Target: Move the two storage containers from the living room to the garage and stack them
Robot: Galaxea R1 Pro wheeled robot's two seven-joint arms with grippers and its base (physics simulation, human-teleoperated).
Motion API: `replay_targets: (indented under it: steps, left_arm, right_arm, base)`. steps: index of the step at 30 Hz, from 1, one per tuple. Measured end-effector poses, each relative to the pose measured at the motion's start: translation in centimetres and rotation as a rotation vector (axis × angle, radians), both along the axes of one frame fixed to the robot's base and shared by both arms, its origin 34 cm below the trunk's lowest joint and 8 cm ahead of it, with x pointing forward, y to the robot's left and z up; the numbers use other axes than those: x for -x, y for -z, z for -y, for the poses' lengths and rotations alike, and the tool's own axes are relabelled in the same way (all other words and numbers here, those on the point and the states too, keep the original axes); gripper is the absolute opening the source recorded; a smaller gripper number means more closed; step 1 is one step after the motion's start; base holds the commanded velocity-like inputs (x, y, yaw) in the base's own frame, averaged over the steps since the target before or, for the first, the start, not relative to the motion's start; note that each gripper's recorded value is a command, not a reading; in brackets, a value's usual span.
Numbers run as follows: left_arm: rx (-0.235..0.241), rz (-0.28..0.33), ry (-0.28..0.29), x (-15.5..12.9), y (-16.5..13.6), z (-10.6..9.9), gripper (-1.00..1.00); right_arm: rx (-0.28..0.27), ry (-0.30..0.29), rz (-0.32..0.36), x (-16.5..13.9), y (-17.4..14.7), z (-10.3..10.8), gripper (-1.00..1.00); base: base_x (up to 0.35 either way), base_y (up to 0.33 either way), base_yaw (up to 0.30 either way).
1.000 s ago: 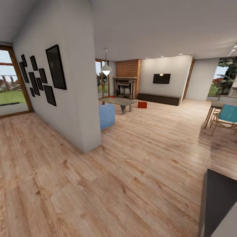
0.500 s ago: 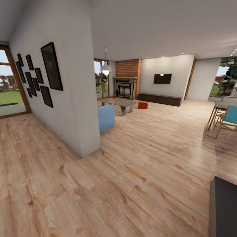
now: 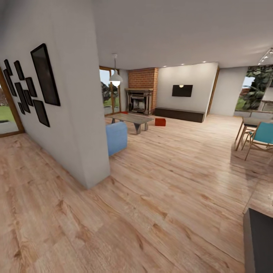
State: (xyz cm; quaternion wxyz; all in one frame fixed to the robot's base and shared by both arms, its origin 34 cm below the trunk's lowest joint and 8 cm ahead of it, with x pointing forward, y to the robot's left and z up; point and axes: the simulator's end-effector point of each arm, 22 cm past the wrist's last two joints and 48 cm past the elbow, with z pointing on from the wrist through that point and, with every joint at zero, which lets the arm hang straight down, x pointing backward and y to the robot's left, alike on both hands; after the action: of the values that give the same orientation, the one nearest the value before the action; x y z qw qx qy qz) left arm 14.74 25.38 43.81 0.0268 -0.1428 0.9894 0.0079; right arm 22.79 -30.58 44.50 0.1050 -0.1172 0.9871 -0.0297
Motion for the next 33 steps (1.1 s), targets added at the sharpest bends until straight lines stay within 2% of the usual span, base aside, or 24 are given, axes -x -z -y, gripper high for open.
replay_targets:
  steps: [28,33]
  left_arm:
    - [-0.001,0.000,0.000,0.01,0.00,-0.11,1.00]
    - [-0.002,0.000,0.000,0.00,0.00,-0.12,1.00]
  right_arm:
    - [0.001,-0.009,0.000,0.01,-0.01,0.06,1.00]
    - [0.001,-0.009,0.000,0.00,-0.01,0.06,1.00]
  base:
    - [0.322,0.000,-0.249]
    - [0.322,0.000,-0.114]
